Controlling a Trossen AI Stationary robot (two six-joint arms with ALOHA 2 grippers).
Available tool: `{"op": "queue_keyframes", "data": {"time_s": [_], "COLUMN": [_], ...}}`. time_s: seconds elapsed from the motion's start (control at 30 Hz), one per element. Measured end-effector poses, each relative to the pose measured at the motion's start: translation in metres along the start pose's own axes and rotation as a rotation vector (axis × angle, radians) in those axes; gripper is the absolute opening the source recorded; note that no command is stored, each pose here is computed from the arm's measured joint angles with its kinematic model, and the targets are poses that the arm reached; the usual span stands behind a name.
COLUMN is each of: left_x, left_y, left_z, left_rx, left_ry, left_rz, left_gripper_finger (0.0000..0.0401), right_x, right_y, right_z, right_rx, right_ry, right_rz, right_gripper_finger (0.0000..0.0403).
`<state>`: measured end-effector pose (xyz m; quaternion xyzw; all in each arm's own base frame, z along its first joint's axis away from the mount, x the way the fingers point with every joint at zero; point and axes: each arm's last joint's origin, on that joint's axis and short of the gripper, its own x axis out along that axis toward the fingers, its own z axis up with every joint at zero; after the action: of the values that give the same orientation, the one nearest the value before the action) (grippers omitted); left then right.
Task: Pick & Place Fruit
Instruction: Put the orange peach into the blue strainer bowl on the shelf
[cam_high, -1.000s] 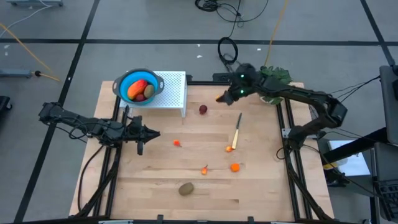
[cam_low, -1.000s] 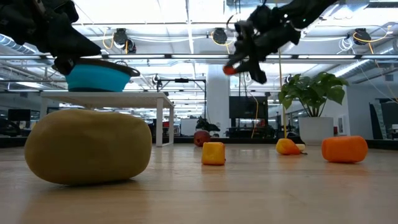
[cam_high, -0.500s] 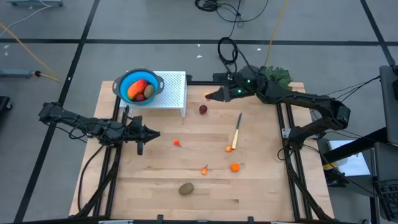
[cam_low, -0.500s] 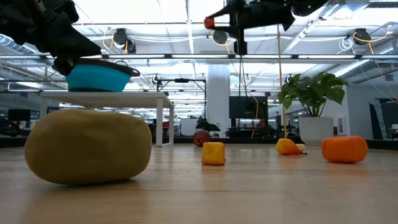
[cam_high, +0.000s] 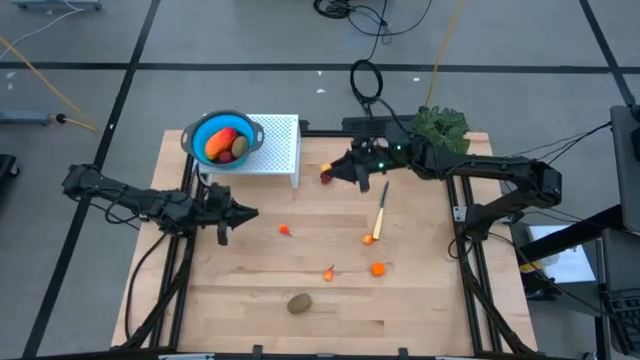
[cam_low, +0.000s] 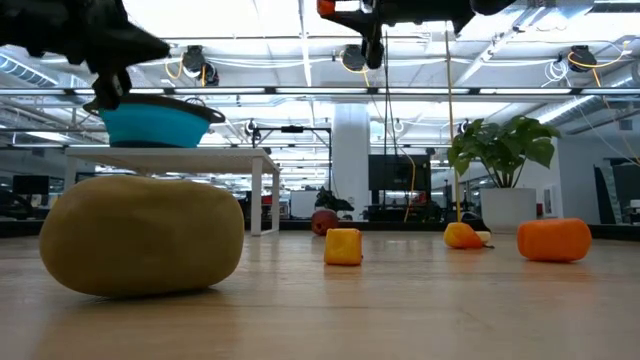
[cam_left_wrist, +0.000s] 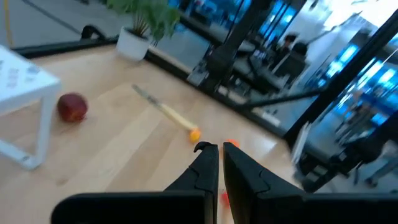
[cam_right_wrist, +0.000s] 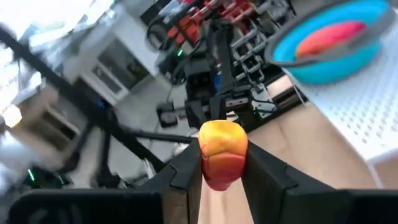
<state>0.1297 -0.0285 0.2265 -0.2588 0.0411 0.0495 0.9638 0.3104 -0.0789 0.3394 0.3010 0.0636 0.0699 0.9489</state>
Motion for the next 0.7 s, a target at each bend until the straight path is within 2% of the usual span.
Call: {"op": "queue_keyframes", "data": {"time_s": [0.2, 0.4, 0.7], "left_x": [0.009, 0.027, 0.056], "left_y": [-0.008, -0.012, -0.021], "left_z": [0.006, 0.004, -0.002], "left_rx": [-0.041, -0.061, -0.087], "left_ry": [-0.093, -0.156, -0.206], "left_rz": [-0.043, 0.000, -0.005], "left_gripper_finger": [0.0028, 0.0079, 0.0152], "right_x": [0.008, 0.014, 0.017], "right_y": [0.015, 0.028, 0.030], "right_z": [-0.010, -0.023, -0.053], "right_rx": [-0.303, -0.540, -0.764], "right_ry": [0.012, 0.066, 0.269], "right_rz": [0.017, 0.059, -0.130], "right_gripper_finger": [0.0086, 0.0086, 0.0086]}}
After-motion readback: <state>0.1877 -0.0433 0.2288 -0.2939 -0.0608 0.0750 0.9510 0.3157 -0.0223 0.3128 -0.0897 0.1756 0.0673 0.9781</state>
